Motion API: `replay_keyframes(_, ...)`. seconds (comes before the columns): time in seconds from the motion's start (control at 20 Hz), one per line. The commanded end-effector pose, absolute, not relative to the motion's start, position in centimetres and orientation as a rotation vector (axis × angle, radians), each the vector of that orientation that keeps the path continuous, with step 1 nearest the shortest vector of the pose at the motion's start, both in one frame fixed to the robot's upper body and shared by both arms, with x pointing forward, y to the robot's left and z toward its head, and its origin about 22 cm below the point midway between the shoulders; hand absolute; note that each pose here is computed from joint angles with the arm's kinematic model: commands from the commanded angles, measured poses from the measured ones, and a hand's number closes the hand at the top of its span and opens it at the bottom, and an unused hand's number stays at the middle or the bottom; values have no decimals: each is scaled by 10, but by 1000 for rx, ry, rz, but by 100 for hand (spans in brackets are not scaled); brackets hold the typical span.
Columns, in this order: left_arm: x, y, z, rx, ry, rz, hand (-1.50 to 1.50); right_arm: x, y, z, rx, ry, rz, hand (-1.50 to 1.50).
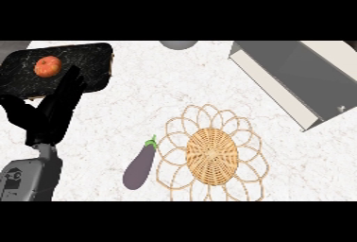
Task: Pick the cupcake from the placemat and place it in the tiered shelf
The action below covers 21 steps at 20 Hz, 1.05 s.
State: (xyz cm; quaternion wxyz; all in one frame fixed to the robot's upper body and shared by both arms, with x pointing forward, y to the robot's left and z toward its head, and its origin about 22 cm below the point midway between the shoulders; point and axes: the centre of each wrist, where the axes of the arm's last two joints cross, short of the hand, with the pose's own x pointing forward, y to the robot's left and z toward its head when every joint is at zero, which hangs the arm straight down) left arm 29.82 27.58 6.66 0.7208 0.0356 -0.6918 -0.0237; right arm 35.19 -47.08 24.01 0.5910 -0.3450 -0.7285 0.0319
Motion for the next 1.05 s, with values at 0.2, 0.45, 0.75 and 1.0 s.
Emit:
replay_keyframes(0.2,294,289,60,94,-1523,-54,0,289,-558,264,-697,-1639,59,-150)
replay_keyframes(0.45,296,280,68,98,-1548,-65,0,238,-602,271,-604,-1726,37,-150)
replay_keyframes(0.75,303,266,72,80,-1531,-29,0,200,-625,275,-564,-1811,187,-150)
replay_keyframes(1.0,310,278,72,69,-1516,-51,0,198,-623,273,-592,-1829,290,-150)
